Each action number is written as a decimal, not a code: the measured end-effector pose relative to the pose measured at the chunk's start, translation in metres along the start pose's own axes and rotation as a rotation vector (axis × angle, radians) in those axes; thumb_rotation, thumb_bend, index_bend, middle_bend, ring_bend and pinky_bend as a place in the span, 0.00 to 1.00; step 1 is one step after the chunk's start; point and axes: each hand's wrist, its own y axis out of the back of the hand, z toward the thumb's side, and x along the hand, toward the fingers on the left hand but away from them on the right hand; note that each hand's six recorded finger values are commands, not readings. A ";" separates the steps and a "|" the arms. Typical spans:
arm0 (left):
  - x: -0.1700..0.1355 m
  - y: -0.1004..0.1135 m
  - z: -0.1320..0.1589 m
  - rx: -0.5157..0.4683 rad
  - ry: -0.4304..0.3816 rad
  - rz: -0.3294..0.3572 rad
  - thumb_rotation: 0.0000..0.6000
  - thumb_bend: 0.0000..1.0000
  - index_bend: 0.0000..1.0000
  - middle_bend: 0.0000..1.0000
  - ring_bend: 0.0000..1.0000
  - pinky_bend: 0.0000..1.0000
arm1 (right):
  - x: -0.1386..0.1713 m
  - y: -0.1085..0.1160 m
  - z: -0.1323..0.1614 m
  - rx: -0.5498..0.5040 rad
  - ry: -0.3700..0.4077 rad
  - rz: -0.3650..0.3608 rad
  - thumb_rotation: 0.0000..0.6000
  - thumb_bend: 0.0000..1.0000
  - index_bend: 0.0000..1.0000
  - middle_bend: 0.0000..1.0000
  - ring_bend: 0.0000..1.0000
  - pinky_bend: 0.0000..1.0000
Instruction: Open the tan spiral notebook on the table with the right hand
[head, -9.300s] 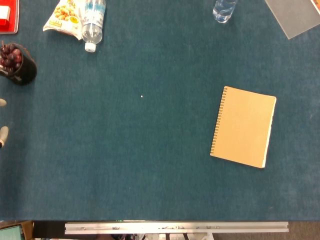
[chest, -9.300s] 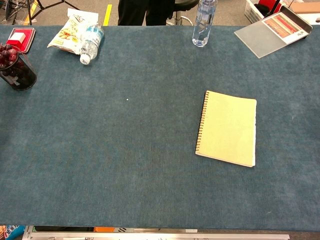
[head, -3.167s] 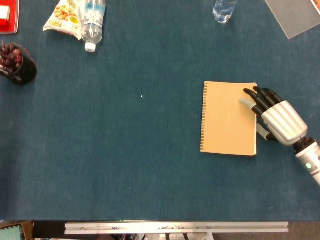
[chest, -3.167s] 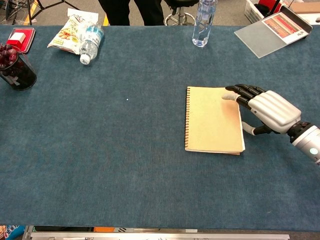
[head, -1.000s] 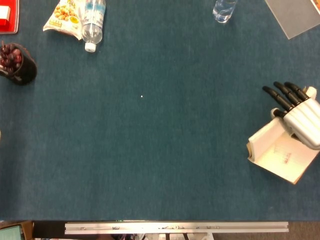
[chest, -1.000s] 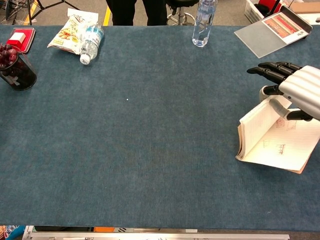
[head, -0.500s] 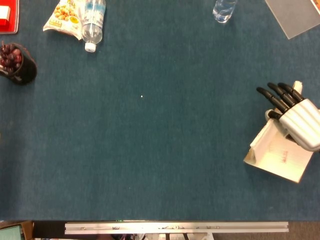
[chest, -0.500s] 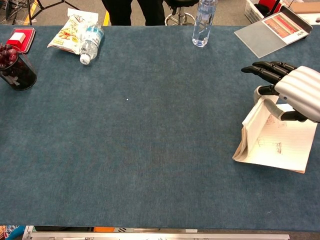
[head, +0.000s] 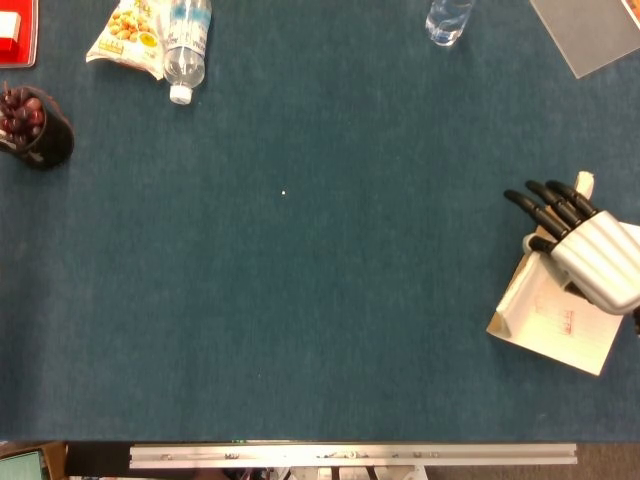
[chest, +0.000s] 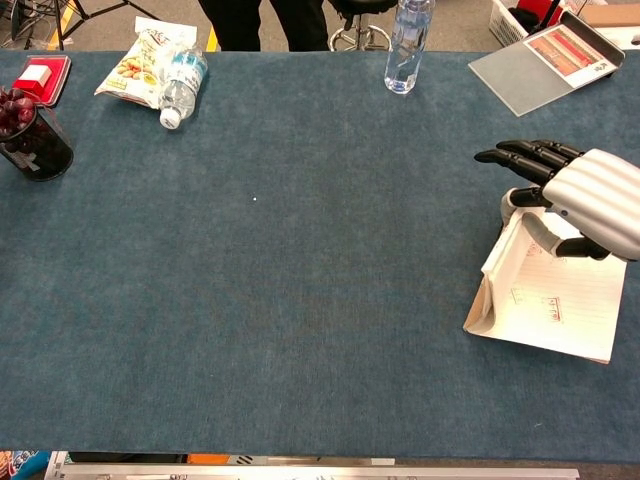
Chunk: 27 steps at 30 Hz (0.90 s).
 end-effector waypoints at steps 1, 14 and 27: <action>0.000 0.000 0.000 0.000 0.000 0.000 1.00 0.26 0.33 0.23 0.27 0.46 | 0.001 -0.001 0.001 -0.004 0.002 0.004 1.00 0.50 0.56 0.10 0.00 0.13; 0.000 0.002 0.001 -0.004 -0.003 0.005 1.00 0.26 0.33 0.23 0.27 0.46 | 0.006 -0.005 0.005 -0.015 -0.002 0.016 1.00 0.48 0.33 0.10 0.00 0.13; 0.000 0.002 0.001 -0.005 -0.003 0.003 1.00 0.26 0.33 0.23 0.27 0.46 | -0.006 -0.001 -0.005 0.010 -0.082 -0.075 1.00 0.29 0.13 0.10 0.00 0.13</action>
